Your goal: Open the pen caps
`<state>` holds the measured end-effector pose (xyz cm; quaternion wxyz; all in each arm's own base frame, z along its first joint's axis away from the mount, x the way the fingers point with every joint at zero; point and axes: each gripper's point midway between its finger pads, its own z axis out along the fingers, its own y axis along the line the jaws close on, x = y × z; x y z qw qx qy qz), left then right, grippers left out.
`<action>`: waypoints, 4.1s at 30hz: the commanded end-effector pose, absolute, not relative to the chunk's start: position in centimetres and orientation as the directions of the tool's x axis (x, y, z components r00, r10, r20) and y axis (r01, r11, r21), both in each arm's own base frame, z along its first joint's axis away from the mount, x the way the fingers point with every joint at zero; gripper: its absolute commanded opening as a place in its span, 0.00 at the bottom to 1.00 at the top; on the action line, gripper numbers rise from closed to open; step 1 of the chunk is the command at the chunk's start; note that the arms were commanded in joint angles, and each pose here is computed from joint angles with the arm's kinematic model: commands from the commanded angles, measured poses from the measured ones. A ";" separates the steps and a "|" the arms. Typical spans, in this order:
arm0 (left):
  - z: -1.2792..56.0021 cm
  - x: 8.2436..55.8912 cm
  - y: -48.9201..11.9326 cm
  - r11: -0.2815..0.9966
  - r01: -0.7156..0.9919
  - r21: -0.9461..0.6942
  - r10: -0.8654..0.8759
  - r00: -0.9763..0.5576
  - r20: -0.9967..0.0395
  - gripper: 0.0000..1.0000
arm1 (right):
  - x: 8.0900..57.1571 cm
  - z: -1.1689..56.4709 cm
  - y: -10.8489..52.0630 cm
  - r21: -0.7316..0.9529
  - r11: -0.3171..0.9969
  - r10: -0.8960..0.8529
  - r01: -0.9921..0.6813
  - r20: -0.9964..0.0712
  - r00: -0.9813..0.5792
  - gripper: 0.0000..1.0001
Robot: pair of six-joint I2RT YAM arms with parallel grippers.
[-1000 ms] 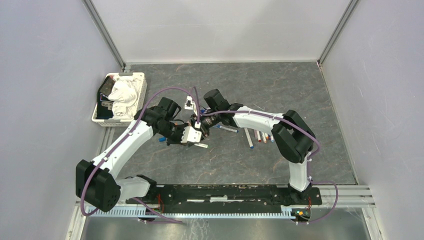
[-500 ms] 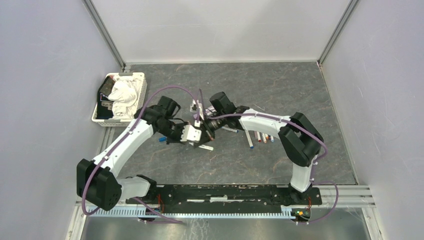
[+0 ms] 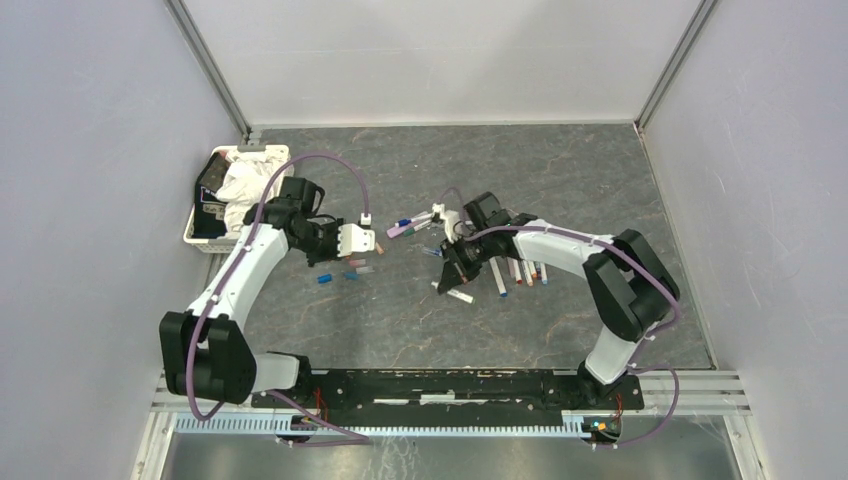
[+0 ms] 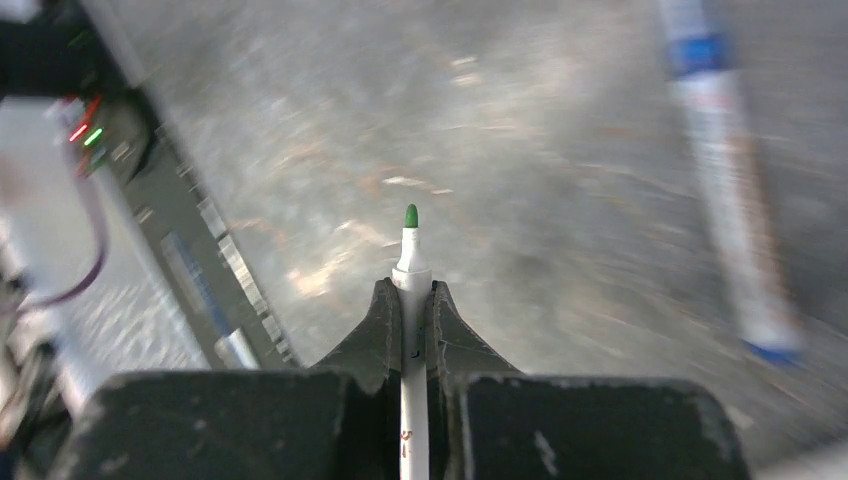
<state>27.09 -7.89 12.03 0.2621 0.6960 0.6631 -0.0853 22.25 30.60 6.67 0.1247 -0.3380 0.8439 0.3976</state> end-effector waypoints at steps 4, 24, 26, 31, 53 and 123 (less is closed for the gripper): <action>6.6 26.5 -8.0 0.079 0.977 0.196 0.872 0.027 -0.488 0.02 | 31.2 8.0 25.3 0.259 0.856 -0.182 -0.447 -0.658 -0.730 0.00; 4.2 27.2 -7.9 0.177 0.974 0.138 0.865 -0.087 -0.495 0.53 | 32.9 3.2 21.1 -0.023 0.986 -0.132 -0.164 -0.706 -0.696 0.01; 5.2 27.3 -8.3 0.184 0.975 0.127 0.853 -0.094 -0.514 0.60 | 32.7 2.6 20.5 -0.045 0.988 -0.137 -0.149 -0.702 -0.699 0.03; 8.6 28.1 -9.2 0.220 0.965 0.140 0.818 -0.104 -0.566 0.63 | 32.3 1.3 19.0 -0.117 0.985 -0.175 -0.130 -0.678 -0.714 0.09; 21.2 29.0 -11.2 0.286 0.939 0.190 0.715 -0.078 -0.694 0.99 | 33.5 8.6 19.4 -0.115 0.974 -0.209 -0.194 -0.780 -0.590 0.52; 18.8 22.5 -15.1 -0.096 0.981 0.167 0.679 0.187 -0.710 0.98 | 22.4 15.3 37.1 0.514 0.105 -0.458 -0.852 -0.735 -0.500 0.00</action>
